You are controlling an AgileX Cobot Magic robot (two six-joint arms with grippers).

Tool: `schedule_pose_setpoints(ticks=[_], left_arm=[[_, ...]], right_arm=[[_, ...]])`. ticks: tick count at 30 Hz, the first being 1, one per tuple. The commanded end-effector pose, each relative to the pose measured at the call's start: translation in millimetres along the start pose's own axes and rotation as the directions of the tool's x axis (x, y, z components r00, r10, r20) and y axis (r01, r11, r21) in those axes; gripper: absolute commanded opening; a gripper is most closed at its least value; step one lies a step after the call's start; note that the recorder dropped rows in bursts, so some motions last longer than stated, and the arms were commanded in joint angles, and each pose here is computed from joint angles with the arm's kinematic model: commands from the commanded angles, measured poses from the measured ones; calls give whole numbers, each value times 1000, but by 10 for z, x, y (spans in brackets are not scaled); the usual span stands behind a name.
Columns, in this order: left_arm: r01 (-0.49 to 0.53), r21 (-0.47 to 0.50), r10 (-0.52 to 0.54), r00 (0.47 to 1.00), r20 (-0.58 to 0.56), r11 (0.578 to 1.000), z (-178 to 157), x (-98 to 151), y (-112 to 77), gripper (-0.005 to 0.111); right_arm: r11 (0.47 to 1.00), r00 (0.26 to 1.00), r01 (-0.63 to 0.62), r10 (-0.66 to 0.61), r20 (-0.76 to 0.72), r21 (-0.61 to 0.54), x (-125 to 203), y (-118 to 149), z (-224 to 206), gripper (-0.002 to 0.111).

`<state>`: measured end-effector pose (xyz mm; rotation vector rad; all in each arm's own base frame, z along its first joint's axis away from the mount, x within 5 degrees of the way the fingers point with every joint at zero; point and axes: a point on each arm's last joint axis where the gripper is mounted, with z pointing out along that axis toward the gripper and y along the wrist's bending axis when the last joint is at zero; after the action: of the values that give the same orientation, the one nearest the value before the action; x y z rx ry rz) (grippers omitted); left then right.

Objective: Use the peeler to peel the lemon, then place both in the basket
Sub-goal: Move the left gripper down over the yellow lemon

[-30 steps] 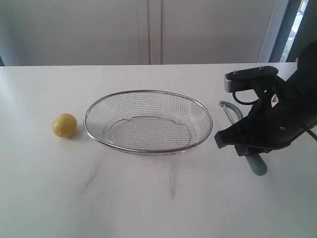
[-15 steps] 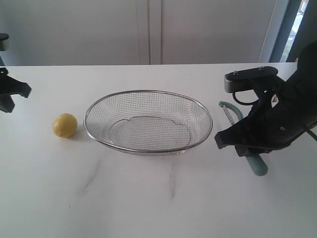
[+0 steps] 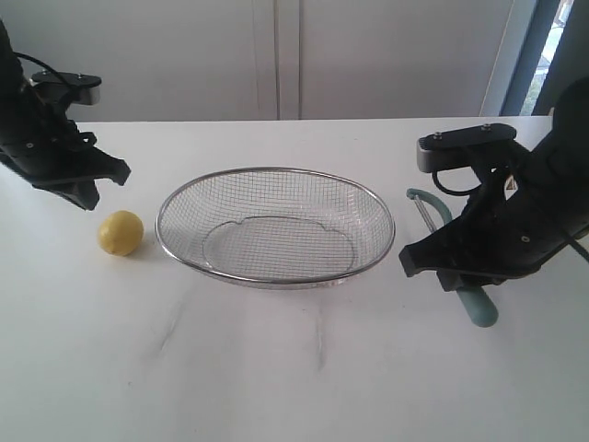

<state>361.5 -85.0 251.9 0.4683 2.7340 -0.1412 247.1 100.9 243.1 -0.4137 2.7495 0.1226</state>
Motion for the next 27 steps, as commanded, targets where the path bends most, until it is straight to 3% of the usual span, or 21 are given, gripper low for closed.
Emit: schedule_pose_setpoints(ticks=[1, 5, 7, 14, 18, 21, 27], left_arm=[[8, 21, -7, 999, -31, 1000, 63, -34, -45, 0], [-1, 24, 2, 999, -41, 1000, 123, -41, -41, 0], [-18, 23, 19, 999, -35, 1000, 160, -52, -36, 7], [-77, 14, 77, 997, 5, 997, 275, -102, -18, 53], [-96, 16, 96, 995, -12, 995, 413, -100, -6, 69], [-94, 12, 94, 996, -4, 996, 509, -114, 6, 75], [-89, 11, 89, 996, -13, 996, 657, -111, 20, 76]], right_arm=[[1000, 1000, 7, -7, 7, -1, 10, 2, -18, 0], [1000, 1000, 7, -6, 9, -1, 8, 2, -18, 0], [1000, 1000, 7, -6, 9, -1, 8, 2, -18, 0], [1000, 1000, 7, -6, 9, -1, 8, 2, -18, 0], [1000, 1000, 8, -8, 9, -1, 8, 2, -18, 0], [1000, 1000, 8, -8, 11, -1, 6, 2, -18, 0], [1000, 1000, 19, -19, 15, -1, 2, 3, -18, 0]])
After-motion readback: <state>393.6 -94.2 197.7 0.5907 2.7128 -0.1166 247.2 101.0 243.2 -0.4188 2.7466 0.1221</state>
